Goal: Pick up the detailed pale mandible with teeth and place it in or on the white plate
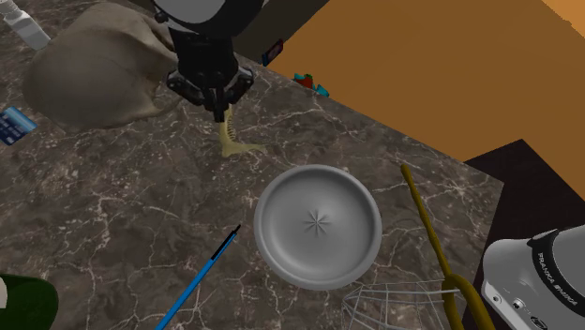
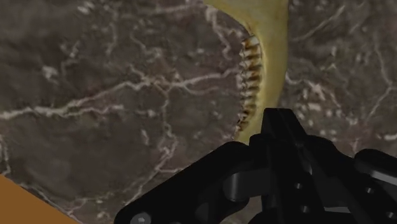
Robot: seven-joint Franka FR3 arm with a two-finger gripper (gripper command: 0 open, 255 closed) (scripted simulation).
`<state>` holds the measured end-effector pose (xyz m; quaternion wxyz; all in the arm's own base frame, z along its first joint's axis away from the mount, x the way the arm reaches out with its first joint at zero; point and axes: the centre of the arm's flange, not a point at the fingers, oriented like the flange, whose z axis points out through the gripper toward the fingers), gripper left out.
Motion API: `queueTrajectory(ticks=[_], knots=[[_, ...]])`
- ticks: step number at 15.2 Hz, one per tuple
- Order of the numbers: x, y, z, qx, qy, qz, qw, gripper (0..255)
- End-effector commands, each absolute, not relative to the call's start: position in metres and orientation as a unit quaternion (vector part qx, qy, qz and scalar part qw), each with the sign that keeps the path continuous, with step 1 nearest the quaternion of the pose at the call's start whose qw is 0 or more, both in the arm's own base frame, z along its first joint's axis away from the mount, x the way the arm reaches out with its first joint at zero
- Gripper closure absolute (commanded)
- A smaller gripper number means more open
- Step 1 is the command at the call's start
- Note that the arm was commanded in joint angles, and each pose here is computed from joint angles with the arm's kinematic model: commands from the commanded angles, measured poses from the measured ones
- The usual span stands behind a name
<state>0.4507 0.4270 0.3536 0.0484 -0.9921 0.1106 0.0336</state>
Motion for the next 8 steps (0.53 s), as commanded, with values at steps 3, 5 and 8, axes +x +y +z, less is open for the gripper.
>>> queueTrajectory(ticks=[3, 5, 8], knots=[[0.45, 0.427, 0.354, -0.992, 0.11, 0.033, 0.049, 0], [0.438, 0.435, 0.368, -0.992, 0.11, 0.063, 0.022, 0], [0.429, 0.44, 0.373, -0.99, 0.11, 0.085, 0.003, 0]])
